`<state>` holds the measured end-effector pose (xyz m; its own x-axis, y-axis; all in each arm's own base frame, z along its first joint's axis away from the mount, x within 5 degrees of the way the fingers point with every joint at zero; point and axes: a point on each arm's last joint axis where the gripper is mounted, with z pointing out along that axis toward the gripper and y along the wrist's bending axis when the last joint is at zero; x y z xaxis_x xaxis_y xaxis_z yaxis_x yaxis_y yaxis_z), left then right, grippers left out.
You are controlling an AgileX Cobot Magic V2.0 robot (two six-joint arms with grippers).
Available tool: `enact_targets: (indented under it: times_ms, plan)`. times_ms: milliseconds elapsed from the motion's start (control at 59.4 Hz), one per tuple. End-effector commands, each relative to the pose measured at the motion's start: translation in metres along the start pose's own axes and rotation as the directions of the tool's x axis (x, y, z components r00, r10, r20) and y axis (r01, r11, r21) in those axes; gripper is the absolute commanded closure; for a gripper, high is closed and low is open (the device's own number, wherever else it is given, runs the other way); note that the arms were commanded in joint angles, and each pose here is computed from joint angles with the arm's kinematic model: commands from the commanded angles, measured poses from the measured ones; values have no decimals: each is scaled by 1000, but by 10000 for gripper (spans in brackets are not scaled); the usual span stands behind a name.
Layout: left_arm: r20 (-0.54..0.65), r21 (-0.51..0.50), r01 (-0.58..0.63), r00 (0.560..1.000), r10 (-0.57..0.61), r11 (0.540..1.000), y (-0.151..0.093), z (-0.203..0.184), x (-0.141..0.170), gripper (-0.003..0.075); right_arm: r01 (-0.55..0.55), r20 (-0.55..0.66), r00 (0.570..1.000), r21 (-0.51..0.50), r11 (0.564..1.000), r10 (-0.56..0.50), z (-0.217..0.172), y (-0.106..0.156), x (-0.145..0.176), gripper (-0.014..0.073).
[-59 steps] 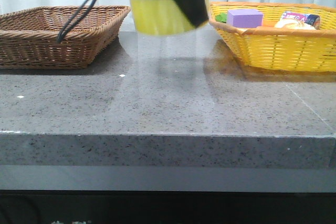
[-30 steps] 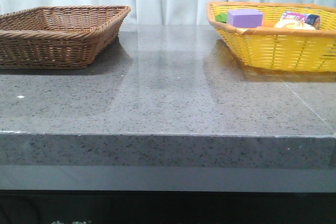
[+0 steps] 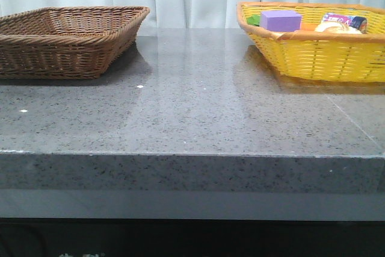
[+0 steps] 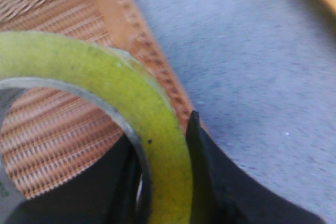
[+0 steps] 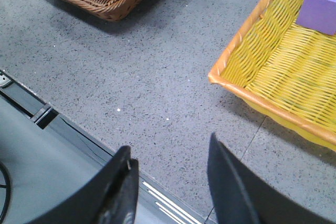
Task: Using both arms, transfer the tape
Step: 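Lift the tape roll with the left gripper toward the brown basket, then lower the tape into the brown basket and open the left gripper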
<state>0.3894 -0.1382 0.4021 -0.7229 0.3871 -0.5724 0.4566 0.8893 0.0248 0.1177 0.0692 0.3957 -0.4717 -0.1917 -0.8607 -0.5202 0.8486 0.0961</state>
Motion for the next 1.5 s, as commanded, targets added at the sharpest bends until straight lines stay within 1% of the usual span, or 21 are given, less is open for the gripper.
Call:
enact_targets:
  times_ms: [0, 185, 269, 522, 656, 707, 791, 842, 892, 959, 1094, 1212, 1363, 1481]
  plan:
    - [76, -25, 49, 996, -47, 999, 13, -22, -4, 575, -2, 103, 995, 4, 1000, 2, -8, 1, -12, 245]
    - [2, -45, 100, 995, -100, 994, 36, 15, 0, 575, -2, 103, 995, 4, 1000, 2, -8, 1, -12, 245]
    - [-10, -58, 108, 994, -109, 992, 43, 31, 0, 575, -2, 103, 995, 4, 1000, 2, -8, 1, -12, 245]
    - [-14, -73, 116, 993, -117, 991, 50, 69, -1, 575, -2, 103, 995, 4, 1000, 2, -8, 1, -12, 245]
    - [-7, -116, 163, 986, -165, 980, 55, 77, 0, 552, -2, 103, 995, 4, 1000, 2, -8, 1, -12, 245]
    - [-4, -123, 168, 986, -170, 978, 55, 77, -1, 521, -2, 103, 995, 4, 1000, 2, -8, 1, -12, 245]
    - [-5, -123, 168, 985, -170, 978, 55, 77, 0, 421, -2, 103, 995, 4, 1000, 2, -8, 1, -12, 245]
    - [-5, -123, 168, 985, -170, 978, 55, 77, 0, 349, -2, 103, 995, 4, 1000, 2, -8, 1, -12, 245]
    - [-5, -123, 168, 985, -170, 978, 55, 77, 0, 300, -2, 103, 995, 4, 1000, 2, -8, 1, -12, 245]
    - [-7, -123, 169, 985, -171, 978, 55, 77, 0, 265, -2, 103, 995, 4, 1000, 2, -8, 1, -12, 245]
    - [-9, -121, 170, 985, -173, 978, 55, 74, -1, 258, -2, 103, 995, 4, 1000, 2, -8, 1, -12, 245]
    - [14, -117, 173, 985, -172, 978, 54, 63, -7, 258, -2, 103, 995, 4, 1000, 2, -8, 1, -12, 245]
    - [35, -118, 173, 985, -170, 978, 53, 41, -12, 258, -2, 103, 995, 4, 1000, 2, -8, 1, -12, 245]
    - [75, -119, 173, 984, -164, 978, 50, 16, -14, 258, -2, 103, 995, 4, 1000, 2, -8, 1, -12, 245]
